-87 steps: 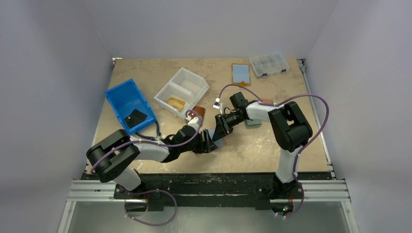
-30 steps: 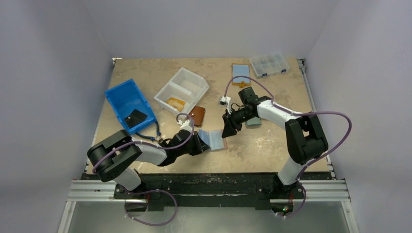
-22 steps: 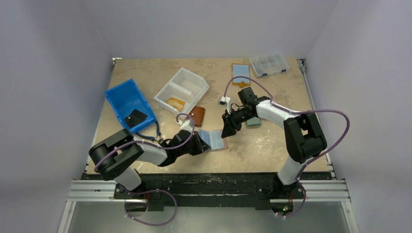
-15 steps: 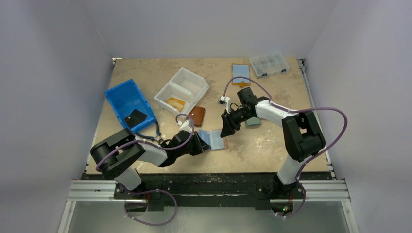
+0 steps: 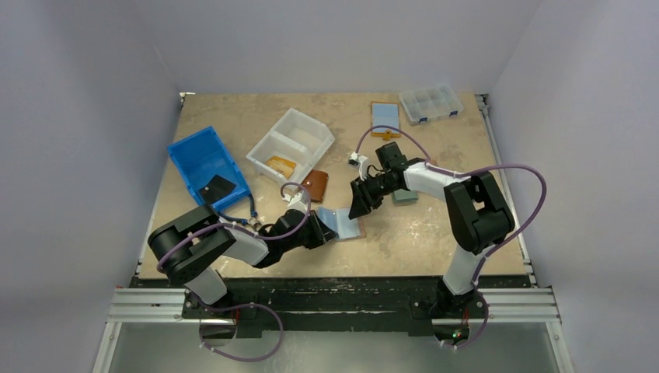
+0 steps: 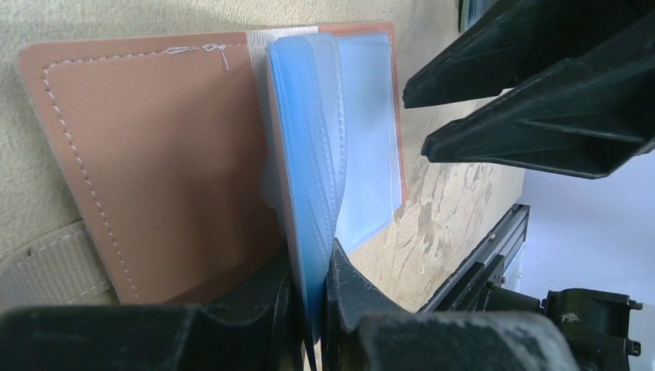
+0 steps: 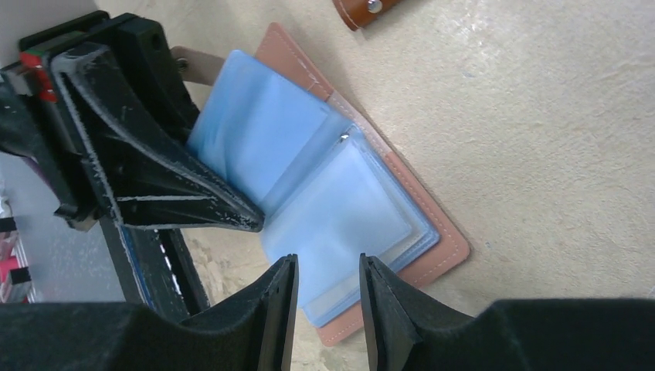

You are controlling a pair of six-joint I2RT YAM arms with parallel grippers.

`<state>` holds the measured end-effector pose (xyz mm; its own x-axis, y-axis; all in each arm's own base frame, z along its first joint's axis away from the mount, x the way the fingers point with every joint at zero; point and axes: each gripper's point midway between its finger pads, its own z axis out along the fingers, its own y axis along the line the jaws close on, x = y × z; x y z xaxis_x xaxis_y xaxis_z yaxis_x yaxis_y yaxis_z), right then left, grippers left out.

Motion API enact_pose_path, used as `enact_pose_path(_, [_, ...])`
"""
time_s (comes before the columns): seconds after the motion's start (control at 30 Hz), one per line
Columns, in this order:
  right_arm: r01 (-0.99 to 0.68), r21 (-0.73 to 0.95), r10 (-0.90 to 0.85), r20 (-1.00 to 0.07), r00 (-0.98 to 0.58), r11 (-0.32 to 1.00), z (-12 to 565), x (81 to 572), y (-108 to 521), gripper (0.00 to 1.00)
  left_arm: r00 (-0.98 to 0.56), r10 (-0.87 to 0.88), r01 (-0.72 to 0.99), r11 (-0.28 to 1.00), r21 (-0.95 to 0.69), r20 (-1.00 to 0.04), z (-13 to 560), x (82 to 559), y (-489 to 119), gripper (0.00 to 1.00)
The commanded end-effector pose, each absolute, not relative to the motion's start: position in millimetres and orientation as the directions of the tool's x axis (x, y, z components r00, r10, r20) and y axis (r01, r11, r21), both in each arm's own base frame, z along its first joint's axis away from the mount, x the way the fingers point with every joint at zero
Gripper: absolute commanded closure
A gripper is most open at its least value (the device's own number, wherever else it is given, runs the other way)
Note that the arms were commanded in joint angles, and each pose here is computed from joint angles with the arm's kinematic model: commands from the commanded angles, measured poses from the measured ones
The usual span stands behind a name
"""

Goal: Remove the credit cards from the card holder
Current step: Remove the credit card from the card holder.

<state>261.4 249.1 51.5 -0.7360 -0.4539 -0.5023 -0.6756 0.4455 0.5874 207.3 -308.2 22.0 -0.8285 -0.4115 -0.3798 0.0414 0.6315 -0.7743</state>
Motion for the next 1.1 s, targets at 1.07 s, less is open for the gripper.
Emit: enact_pose_path(1.07, [-0.580, 0.709, -0.417, -0.423, -0.805, 0.401, 48.8, 250.4, 263.1, 0.59, -0.827, -0.411, 0.064, 0.609, -0.790, -0.384, 22.6, 208.7, -314.8, 0.82])
